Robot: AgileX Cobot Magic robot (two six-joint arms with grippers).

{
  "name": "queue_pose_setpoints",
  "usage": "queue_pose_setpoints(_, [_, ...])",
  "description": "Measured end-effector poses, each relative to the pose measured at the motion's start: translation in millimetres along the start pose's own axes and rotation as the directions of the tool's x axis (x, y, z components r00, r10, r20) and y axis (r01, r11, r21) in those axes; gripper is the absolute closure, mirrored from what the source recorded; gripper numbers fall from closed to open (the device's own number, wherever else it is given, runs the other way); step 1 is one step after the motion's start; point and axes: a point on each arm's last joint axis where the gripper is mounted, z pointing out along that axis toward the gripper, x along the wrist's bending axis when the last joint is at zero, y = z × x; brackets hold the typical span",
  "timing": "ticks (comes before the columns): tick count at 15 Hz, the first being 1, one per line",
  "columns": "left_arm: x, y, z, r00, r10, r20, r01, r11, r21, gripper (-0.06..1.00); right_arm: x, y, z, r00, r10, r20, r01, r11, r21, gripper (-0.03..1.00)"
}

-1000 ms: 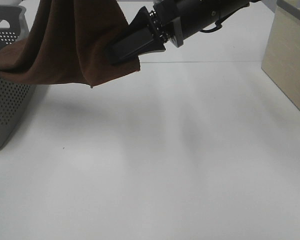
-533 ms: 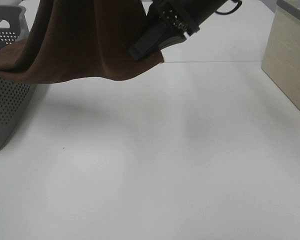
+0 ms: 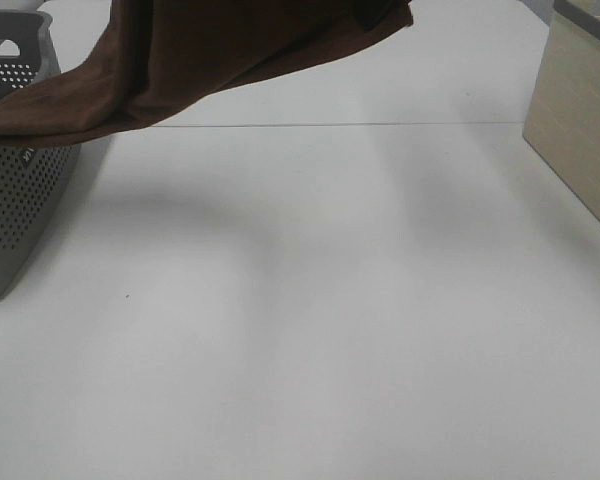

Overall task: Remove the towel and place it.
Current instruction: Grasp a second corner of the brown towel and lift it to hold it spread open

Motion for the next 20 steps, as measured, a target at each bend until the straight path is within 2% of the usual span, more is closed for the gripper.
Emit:
queue_pose_setpoints(3, [8,-8,15,1.000,-0.019,-0.024,0.020,0.999,0.033,0.94,-9,13,-32,0.981,-0.007,0.192,0.022,0.997,-0.076,0.96])
queue_pose_setpoints(4, [7,-5,19,0.999,-0.012,-0.030,0.013,1.000,0.004,0.94,-14,23,-58,0.947,-0.014,0.322,0.063,0.988,-0.142,0.96])
queue_pose_setpoints(7, [7,-1,27,0.999,0.000,-0.048,-0.002,0.999,-0.043,0.94,-16,35,-90,0.896,-0.015,0.443,0.132,0.963,-0.234,0.96])
queue_pose_setpoints(9, [8,4,33,0.995,0.027,-0.091,-0.035,0.996,-0.084,0.94,-16,47,-113,0.850,-0.005,0.526,0.218,0.913,-0.344,0.96])
queue_pose_setpoints(11, [11,11,36,0.988,0.053,-0.147,-0.076,0.985,-0.152,0.94,-15,57,-128,0.817,0.010,0.577,0.297,0.850,-0.434,0.96])
queue_pose_setpoints(13, [15,15,42,0.973,0.089,-0.212,-0.132,0.971,-0.197,0.94,-13,64,-137,0.803,0.021,0.596,0.351,0.791,-0.501,0.96])
queue_pose_setpoints(18, [47,4,70,0.930,0.078,-0.360,-0.196,0.932,-0.304,0.94,-10,74,-146,0.790,0.042,0.611,0.417,0.693,-0.588,0.96])
queue_pose_setpoints(19, [56,3,73,0.914,0.064,-0.401,-0.219,0.909,-0.355,0.94,-9,79,-151,0.788,0.068,0.612,0.439,0.635,-0.636,0.96])
queue_pose_setpoints(20, [60,2,76,0.907,0.048,-0.418,-0.226,0.894,-0.388,0.94,-8,82,-155,0.783,0.080,0.617,0.459,0.595,-0.660,0.96])
